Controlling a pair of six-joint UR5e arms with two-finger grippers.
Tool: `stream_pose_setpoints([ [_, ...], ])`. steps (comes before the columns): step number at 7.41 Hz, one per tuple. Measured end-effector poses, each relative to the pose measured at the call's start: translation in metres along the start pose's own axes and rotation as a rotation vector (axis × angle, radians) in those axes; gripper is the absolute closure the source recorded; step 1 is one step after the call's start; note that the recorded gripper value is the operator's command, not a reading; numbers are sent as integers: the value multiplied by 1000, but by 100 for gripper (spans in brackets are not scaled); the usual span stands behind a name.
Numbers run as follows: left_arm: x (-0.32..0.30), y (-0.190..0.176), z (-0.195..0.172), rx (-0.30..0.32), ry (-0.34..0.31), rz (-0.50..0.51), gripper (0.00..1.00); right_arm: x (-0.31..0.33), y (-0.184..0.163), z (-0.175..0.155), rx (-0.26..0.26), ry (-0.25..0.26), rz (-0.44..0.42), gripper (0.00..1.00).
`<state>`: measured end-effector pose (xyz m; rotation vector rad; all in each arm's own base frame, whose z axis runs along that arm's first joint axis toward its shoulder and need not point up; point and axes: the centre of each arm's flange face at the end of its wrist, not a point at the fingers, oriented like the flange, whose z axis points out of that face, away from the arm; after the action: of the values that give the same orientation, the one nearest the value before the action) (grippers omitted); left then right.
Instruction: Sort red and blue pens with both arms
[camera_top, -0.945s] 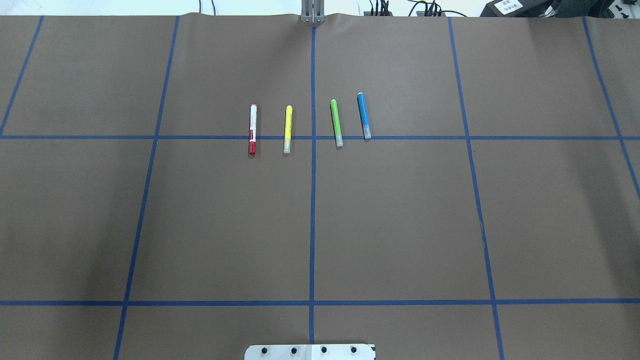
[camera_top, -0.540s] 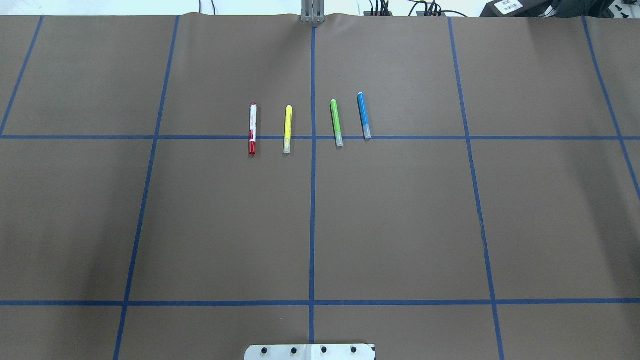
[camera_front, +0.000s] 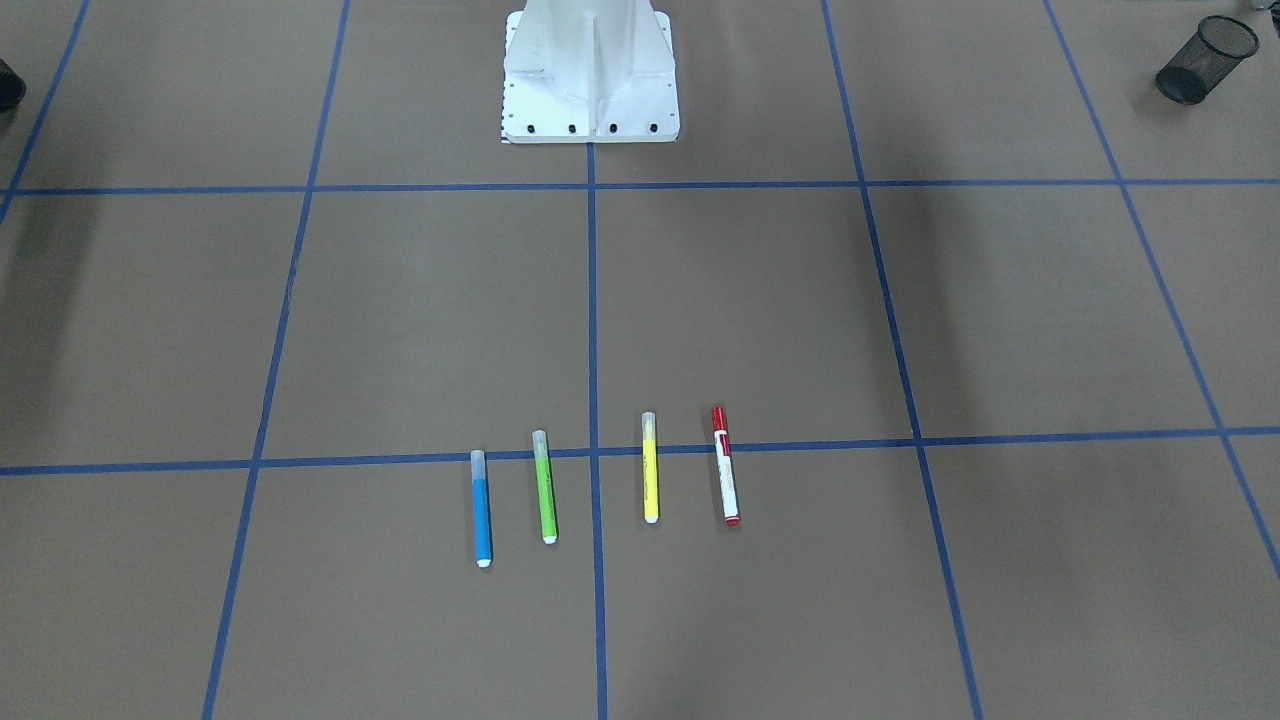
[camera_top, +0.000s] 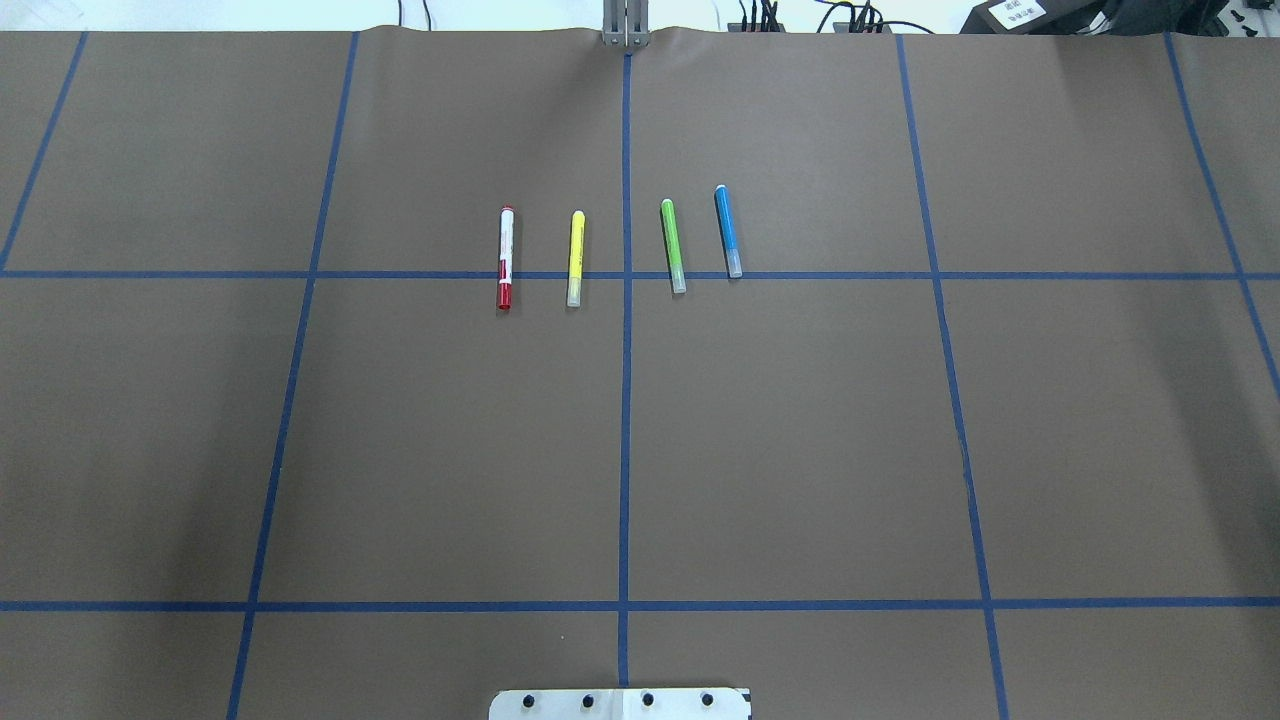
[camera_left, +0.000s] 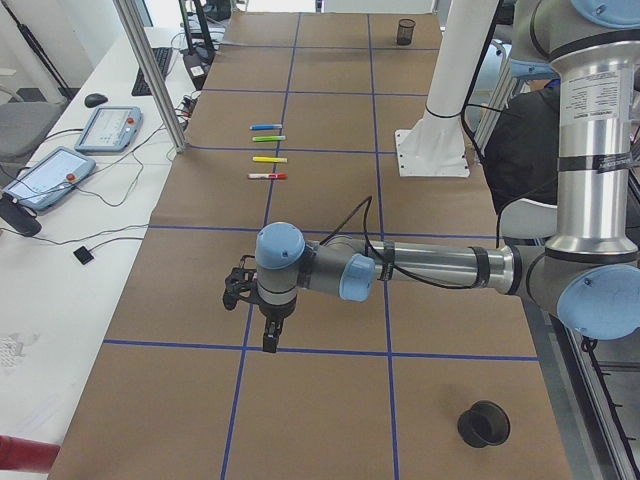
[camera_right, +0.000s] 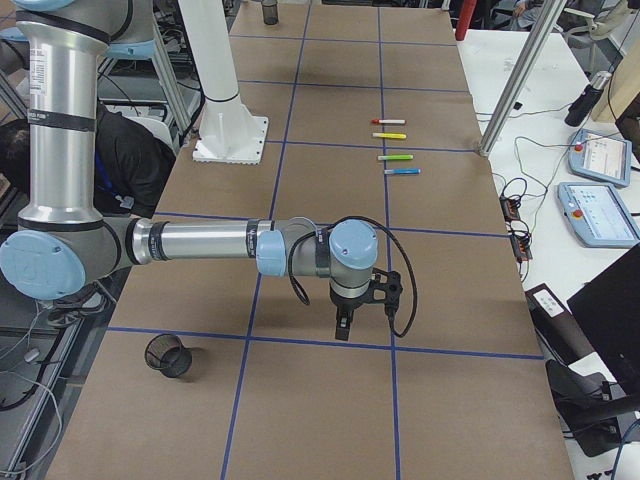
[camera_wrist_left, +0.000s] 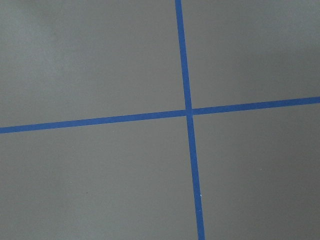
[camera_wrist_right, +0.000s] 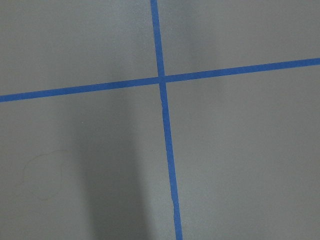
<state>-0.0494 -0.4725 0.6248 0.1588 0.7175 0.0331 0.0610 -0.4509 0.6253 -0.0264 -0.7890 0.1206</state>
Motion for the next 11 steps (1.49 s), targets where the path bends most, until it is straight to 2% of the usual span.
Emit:
stream_pose_setpoints([
  [4,9,-9,-4,13,7,13,0,-11,-8,-7,16,-5,-25,0],
  [6,44,-49,-19,53,28,69,0,-37,-28,-21,44,-10,-78,0],
  [8,108,-105,-40,110,58,164,0,-82,-51,-26,52,-32,-150,0],
  [9,152,-123,-32,94,77,194,0,-99,-54,-19,51,-45,-194,0],
  [11,247,-146,-15,56,106,186,0,-123,-55,-10,86,-63,-287,0],
])
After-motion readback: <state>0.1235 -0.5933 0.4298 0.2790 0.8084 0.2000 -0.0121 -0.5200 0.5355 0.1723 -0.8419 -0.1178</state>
